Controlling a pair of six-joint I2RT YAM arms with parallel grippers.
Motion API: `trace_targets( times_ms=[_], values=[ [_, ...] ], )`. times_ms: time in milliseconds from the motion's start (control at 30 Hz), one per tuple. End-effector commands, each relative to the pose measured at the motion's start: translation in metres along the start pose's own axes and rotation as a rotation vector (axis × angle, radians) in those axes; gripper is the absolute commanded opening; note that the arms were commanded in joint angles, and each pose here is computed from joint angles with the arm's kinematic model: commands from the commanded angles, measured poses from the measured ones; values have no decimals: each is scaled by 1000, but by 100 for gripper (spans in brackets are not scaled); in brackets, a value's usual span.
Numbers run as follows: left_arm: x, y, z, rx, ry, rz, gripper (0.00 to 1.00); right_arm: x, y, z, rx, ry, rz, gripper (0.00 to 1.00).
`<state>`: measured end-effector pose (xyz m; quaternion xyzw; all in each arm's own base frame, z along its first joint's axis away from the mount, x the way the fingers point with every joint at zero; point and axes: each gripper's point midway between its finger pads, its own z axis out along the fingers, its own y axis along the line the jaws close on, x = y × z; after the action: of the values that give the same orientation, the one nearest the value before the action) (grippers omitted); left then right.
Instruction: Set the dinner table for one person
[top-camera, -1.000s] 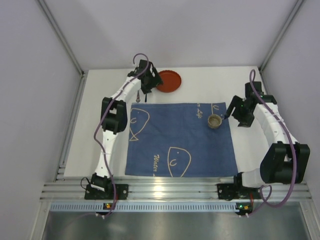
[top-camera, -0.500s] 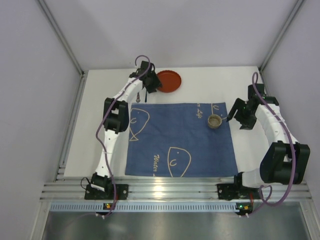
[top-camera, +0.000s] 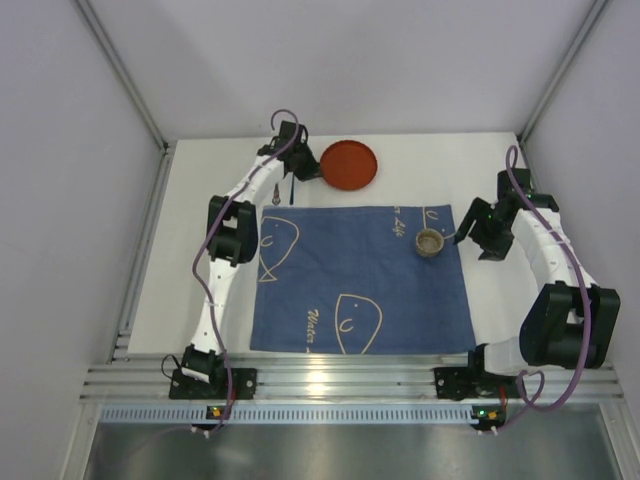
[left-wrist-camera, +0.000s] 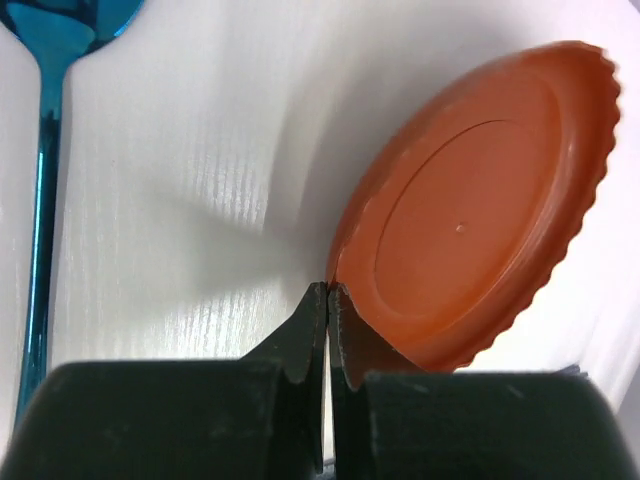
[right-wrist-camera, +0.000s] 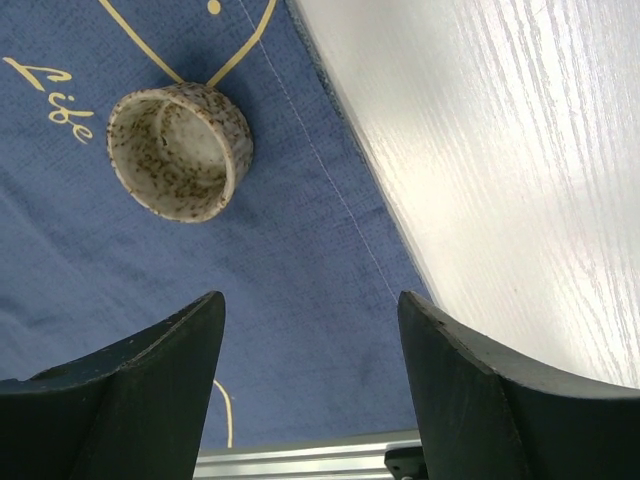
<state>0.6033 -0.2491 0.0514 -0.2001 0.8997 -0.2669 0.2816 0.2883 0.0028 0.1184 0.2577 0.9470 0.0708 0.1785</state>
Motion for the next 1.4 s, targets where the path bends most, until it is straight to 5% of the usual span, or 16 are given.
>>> trace_targets(
  times_ms=[0,367,500,633,700,933,1233,1300,1367],
  values=[
    [-38,-50,-36,150,-87,42,0,-7,3,-4,-27,-19,3,70],
    [-78,-93,-160,295,-181,194,0,-7,9,-16,-62,-36,8,69],
    [-17,-78,-188,315,15,228,0,-8,15,-25,-86,-38,16,69],
    [52,-54,-238,244,70,409,0,-12,19,-32,-100,-58,24,70],
    [92,-22,-235,205,136,409,0,-10,19,-30,-100,-53,23,70],
    [188,-4,-233,196,309,474,0,-5,22,-22,-101,-21,12,70],
    [224,27,-208,23,454,505,0,3,19,-21,-92,-18,-11,70],
    [228,37,-208,-23,470,513,8,8,16,-18,-86,-6,-12,70],
    [230,40,-211,-43,475,521,36,12,14,-16,-81,1,-9,70]
  ],
)
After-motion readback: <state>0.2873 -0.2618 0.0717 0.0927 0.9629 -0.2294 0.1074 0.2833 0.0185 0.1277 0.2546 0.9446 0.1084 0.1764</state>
